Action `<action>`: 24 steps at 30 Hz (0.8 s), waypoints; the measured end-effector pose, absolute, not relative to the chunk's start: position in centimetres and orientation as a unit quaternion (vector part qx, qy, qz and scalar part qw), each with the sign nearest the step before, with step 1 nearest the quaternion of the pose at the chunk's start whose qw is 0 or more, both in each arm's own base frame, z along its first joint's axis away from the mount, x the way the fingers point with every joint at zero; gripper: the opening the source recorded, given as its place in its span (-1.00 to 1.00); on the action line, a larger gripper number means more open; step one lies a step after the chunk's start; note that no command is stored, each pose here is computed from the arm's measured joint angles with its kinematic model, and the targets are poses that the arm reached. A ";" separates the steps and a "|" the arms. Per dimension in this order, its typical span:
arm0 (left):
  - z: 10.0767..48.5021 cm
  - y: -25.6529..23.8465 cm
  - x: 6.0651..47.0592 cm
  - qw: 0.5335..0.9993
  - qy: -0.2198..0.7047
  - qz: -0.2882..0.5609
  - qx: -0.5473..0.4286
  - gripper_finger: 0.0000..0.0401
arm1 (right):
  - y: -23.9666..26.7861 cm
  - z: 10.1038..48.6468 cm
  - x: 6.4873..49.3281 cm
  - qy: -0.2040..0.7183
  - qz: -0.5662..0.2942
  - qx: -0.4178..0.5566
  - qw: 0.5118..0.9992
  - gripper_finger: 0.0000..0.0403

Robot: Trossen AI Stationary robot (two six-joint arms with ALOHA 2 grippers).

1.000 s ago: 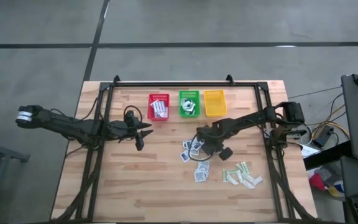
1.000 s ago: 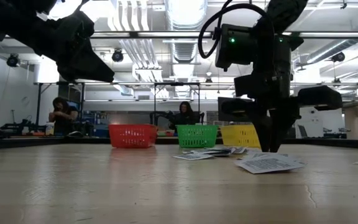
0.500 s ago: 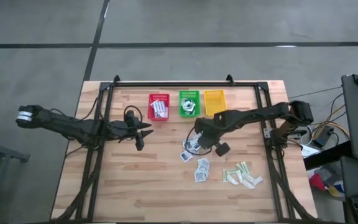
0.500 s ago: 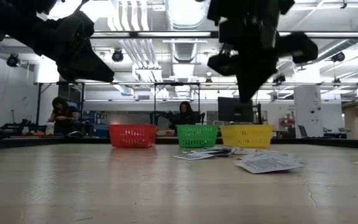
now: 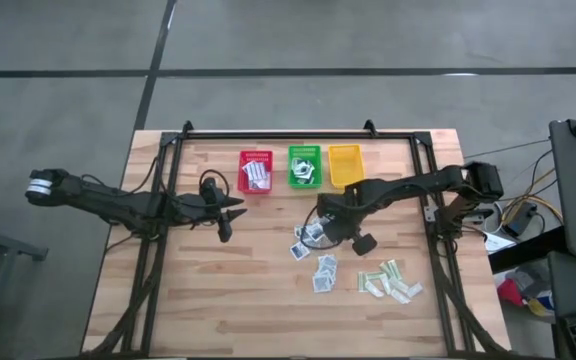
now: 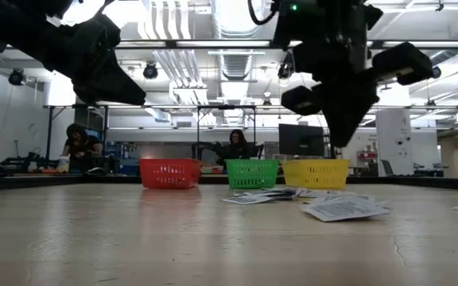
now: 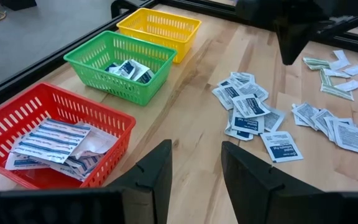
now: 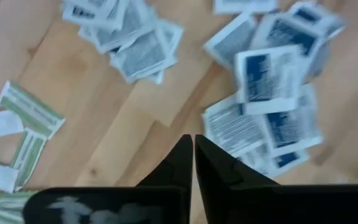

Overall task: Pick & Place First Aid Supplies
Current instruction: Put the alcohol pad into the green basket

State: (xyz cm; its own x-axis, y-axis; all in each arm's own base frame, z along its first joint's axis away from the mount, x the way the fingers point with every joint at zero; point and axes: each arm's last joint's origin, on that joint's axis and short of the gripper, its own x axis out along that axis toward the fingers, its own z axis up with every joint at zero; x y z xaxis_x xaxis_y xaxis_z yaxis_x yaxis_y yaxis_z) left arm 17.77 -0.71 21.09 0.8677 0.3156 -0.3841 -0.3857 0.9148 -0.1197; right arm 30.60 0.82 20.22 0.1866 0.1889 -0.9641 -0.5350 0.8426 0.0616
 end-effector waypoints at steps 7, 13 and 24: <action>21.1 -0.7 17.8 0.961 0.182 0.184 -0.094 -0.34 | 1.2 18.6 31.1 0.607 0.249 -0.144 0.741 -0.55; 21.1 -0.7 17.8 0.961 0.181 0.184 -0.096 -0.34 | 1.2 16.9 32.3 0.609 0.257 -0.152 0.735 -0.26; 21.1 -0.7 17.7 0.961 0.181 0.188 -0.096 -0.34 | 1.1 13.4 33.1 0.649 0.257 -0.154 0.699 -0.27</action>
